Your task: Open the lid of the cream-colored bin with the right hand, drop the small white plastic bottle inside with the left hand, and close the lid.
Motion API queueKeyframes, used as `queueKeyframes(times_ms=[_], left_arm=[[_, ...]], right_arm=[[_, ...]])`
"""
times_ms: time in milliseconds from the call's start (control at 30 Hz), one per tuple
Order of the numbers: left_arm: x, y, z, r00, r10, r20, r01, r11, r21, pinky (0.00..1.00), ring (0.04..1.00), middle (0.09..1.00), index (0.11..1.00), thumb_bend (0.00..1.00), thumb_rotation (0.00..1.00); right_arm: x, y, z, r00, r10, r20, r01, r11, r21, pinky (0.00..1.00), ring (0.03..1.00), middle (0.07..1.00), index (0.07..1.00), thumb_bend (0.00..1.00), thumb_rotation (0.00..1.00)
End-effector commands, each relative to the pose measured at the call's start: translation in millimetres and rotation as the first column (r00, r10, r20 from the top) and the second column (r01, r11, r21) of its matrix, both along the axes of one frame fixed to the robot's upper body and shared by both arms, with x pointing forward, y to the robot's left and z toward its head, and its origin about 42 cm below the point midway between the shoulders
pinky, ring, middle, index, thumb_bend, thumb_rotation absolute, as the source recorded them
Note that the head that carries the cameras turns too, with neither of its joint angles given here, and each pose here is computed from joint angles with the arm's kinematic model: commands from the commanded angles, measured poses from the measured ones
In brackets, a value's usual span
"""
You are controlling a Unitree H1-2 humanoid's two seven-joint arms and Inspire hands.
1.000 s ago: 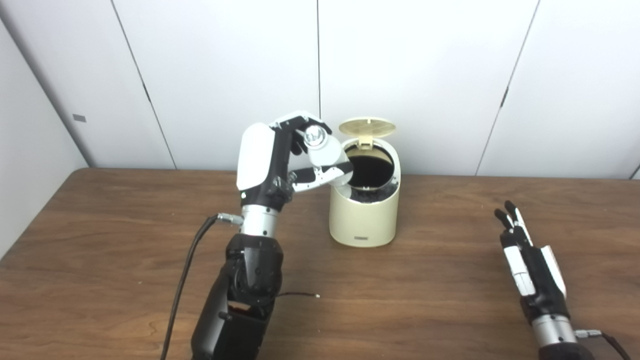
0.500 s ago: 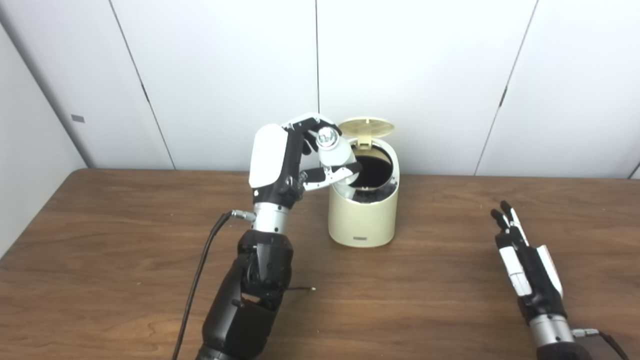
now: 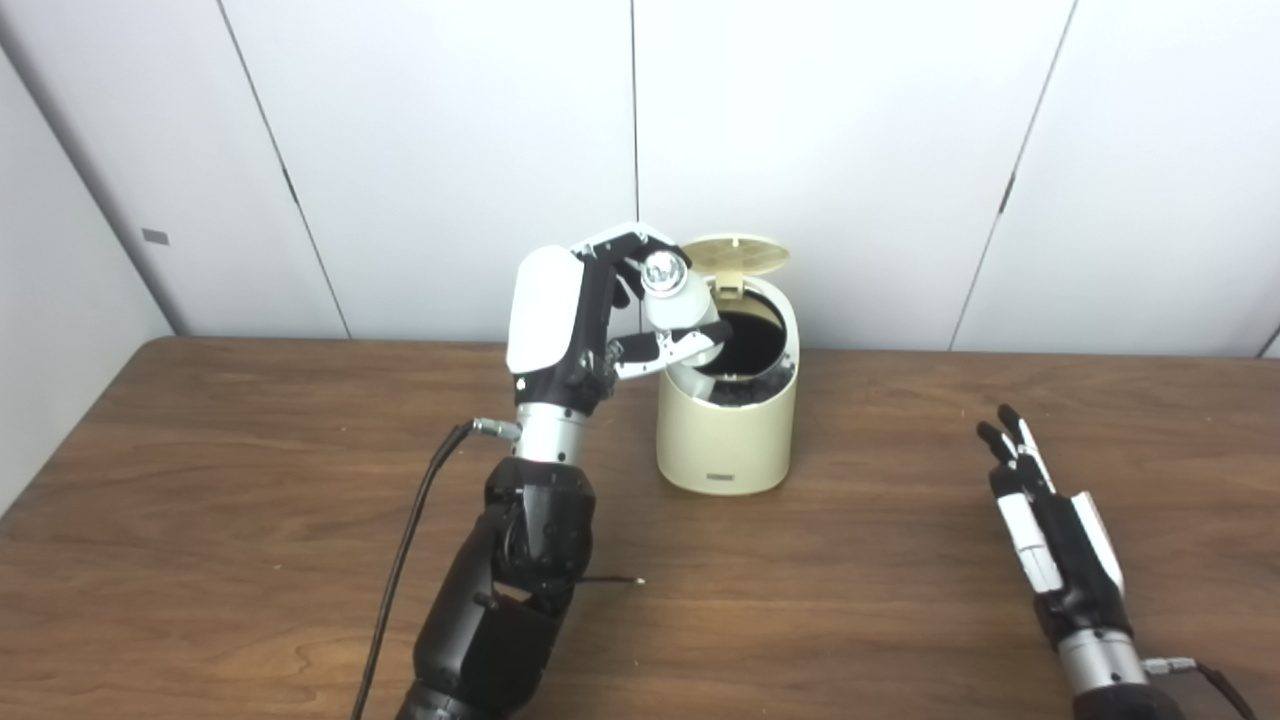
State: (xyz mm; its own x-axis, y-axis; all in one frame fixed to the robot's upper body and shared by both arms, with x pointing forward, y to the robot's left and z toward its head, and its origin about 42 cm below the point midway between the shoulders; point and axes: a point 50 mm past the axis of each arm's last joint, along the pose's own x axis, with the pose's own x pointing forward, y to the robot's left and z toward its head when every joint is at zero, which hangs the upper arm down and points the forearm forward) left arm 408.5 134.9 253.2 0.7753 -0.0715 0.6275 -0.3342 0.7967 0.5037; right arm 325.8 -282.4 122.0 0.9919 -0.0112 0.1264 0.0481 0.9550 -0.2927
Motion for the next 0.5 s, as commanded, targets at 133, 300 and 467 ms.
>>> queueKeyframes(times_ms=[133,300,467], left_arm=[[8.4,-9.1,14.7,0.998,-0.004,0.057,0.005,1.000,-0.023,0.34,0.430,0.526,0.481,0.47,0.00],[11.5,-10.4,12.2,0.998,-0.001,0.057,0.003,1.000,-0.030,0.34,0.434,0.526,0.472,0.47,0.00],[12.7,-13.9,13.9,0.998,-0.001,0.066,0.003,0.999,-0.032,0.34,0.431,0.521,0.471,0.47,0.00]], right_arm=[[-13.3,7.4,-17.9,0.999,-0.006,-0.052,0.007,1.000,0.025,1.00,0.978,0.939,0.995,0.73,1.00],[-13.6,6.9,-17.7,0.999,-0.001,-0.048,0.002,0.999,0.033,1.00,0.983,0.939,0.996,0.72,1.00],[-12.9,6.6,-19.1,0.999,0.003,-0.051,-0.001,0.999,0.040,1.00,0.987,0.942,0.998,0.72,1.00]])
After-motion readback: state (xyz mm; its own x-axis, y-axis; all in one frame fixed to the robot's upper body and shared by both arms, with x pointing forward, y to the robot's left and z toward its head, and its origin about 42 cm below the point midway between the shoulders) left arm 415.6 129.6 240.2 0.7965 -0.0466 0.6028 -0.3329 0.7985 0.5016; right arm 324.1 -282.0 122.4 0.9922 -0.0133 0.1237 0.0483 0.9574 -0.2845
